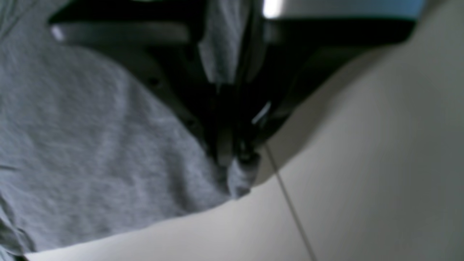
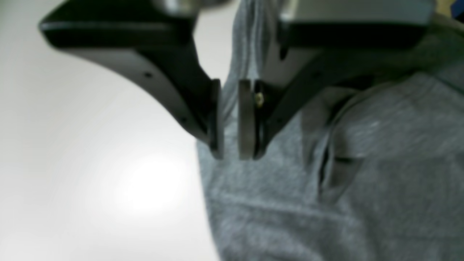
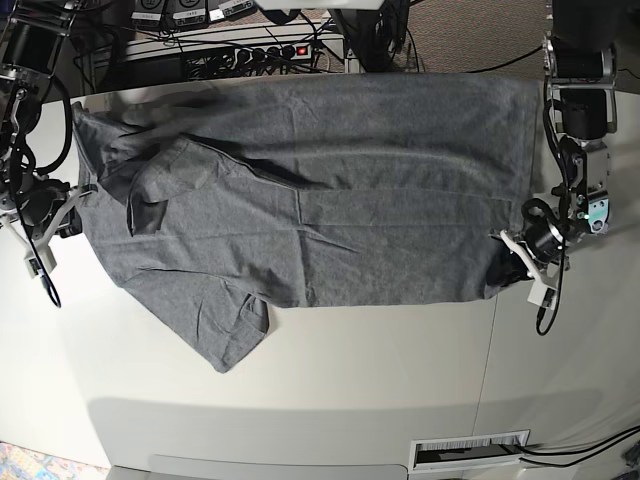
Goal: Fold the T-shirt properly
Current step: 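Release the shirt and move the left gripper toward the hem corner, then grasp the shirt's hem corners with both grippers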
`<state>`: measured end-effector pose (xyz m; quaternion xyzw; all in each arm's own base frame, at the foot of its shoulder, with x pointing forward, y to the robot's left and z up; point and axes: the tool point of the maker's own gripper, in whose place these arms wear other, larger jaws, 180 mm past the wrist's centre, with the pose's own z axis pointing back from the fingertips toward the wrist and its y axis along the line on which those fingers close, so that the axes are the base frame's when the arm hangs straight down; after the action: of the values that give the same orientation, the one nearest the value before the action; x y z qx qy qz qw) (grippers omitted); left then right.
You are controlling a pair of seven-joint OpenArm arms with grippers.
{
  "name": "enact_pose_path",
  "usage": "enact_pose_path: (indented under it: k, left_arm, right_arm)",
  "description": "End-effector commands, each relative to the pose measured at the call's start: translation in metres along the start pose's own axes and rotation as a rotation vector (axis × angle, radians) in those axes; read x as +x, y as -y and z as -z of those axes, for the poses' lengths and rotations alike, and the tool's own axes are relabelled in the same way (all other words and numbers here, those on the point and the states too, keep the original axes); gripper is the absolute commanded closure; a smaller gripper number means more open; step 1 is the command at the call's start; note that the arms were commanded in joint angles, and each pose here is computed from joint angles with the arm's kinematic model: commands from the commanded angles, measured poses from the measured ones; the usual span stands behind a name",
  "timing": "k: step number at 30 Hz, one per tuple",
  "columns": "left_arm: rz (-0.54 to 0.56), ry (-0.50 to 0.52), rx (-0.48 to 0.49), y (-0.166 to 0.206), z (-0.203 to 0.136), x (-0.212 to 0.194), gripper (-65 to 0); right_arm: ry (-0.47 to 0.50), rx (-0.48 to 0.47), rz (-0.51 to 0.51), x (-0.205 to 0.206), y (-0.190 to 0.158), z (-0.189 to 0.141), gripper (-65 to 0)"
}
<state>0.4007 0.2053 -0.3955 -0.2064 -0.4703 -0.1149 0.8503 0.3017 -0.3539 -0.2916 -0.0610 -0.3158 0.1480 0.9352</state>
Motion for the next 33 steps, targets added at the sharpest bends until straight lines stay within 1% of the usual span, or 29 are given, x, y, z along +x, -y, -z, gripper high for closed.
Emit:
enact_pose_path:
  k: [1, 4, 6, 7, 11, 14, 16, 20, 22, 26, 28, 30, 33]
  left_arm:
    - [0.026, 0.079, 0.009, -0.008, -0.004, 0.034, 0.0]
    - [0.007, 0.098, -0.001, -0.007, -0.006, 0.041, 0.0]
    - [-0.033, 0.097, -0.017, -0.006, -0.008, 0.044, 0.0]
    - [-0.058, 0.096, -0.029, -0.004, -0.009, 0.045, 0.0]
    - [-0.14, 0.075, -0.086, 0.007, -0.01, 0.046, 0.0]
    - [-0.177, 0.06, -0.112, 0.011, -0.01, 0.044, 0.0]
    - [-0.191, 0.052, -0.122, 0.013, -0.01, 0.043, 0.0]
    - [-0.211, 0.035, -0.136, 0.013, -0.013, 0.042, 0.0]
    - [-0.212, 0.013, -0.14, 0.011, -0.018, 0.041, 0.0]
    - [-0.177, -0.079, -0.162, 0.013, -0.029, 0.037, 0.0]
    - [-0.153, -0.101, -0.17, 0.015, -0.033, 0.04, 0.0]
    - [-0.133, -0.091, -0.176, 0.016, -0.037, 0.048, 0.0]
    - [-0.095, -0.08, -0.176, 0.017, -0.041, 0.057, 0.0]
  right_arm:
    - [0.07, -0.044, -0.018, 0.023, 0.015, -0.011, -8.5]
    - [0.123, -0.079, -0.028, 0.04, 0.024, -0.015, -8.5]
    - [0.165, -0.104, -0.035, 0.053, 0.03, -0.018, -8.6]
    - [0.184, -0.114, -0.035, 0.058, 0.033, -0.02, -9.9]
    - [0.232, -0.096, 0.01, 0.076, 0.042, -0.008, -21.8]
    - [0.231, -0.058, 0.031, 0.09, 0.042, 0.01, -22.6]
    - [0.22, -0.03, 0.028, 0.101, 0.038, 0.022, -22.6]
    - [0.196, -0.023, -0.044, 0.124, 0.032, 0.043, -22.6]
    - [0.189, -0.033, -0.096, 0.135, 0.03, 0.051, -22.6]
    - [0.182, -0.07, -0.196, 0.145, 0.03, 0.067, -22.6]
    - [0.177, -0.07, -0.214, 0.143, 0.03, 0.076, -22.6]
    - [0.16, -0.074, -0.22, 0.136, 0.03, 0.089, -22.6]
    - [0.163, -0.063, -0.207, 0.124, 0.026, 0.107, -23.9]
